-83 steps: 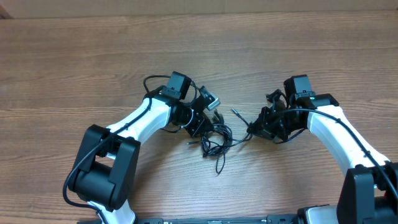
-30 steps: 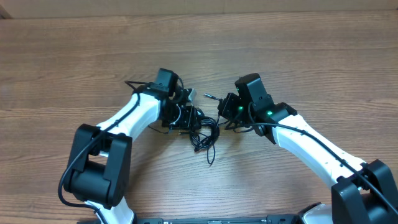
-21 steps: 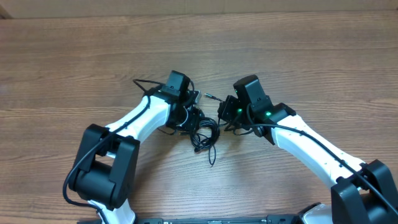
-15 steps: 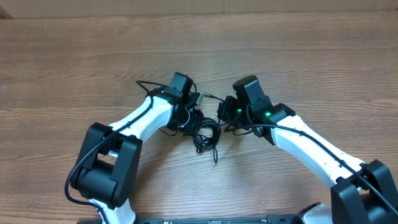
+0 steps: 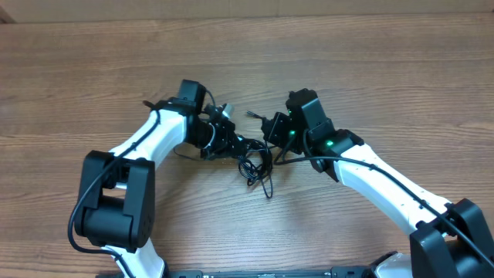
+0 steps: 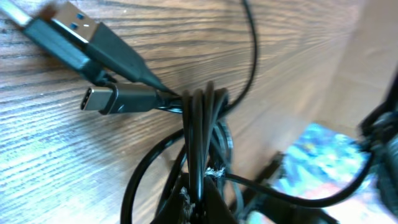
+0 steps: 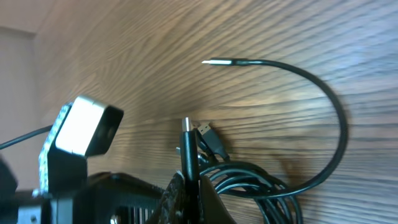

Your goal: Untangle cables

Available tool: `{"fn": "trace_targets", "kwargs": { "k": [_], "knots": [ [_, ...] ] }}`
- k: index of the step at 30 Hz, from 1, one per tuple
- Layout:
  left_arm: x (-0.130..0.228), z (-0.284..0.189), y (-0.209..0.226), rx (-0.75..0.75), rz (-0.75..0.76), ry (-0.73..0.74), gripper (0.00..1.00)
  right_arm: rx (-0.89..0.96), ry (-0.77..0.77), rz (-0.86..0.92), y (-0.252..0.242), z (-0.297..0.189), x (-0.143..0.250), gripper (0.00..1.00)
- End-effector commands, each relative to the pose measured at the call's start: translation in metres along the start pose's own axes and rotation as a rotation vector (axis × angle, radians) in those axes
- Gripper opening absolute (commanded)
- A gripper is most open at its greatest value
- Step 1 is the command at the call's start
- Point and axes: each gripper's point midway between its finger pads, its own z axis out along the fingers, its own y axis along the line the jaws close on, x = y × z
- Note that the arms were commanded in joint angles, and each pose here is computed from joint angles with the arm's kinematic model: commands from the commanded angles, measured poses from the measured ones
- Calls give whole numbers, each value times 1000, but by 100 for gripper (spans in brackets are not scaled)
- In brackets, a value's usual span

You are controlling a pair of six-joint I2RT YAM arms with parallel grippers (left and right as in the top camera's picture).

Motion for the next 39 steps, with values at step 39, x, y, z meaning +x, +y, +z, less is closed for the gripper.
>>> {"fn": "trace_targets", "kwargs": {
  "k": [39],
  "knots": [
    [-10, 19, 20, -274, 179, -50, 43, 3, 400, -41, -64, -14, 42, 34]
  ]
}}
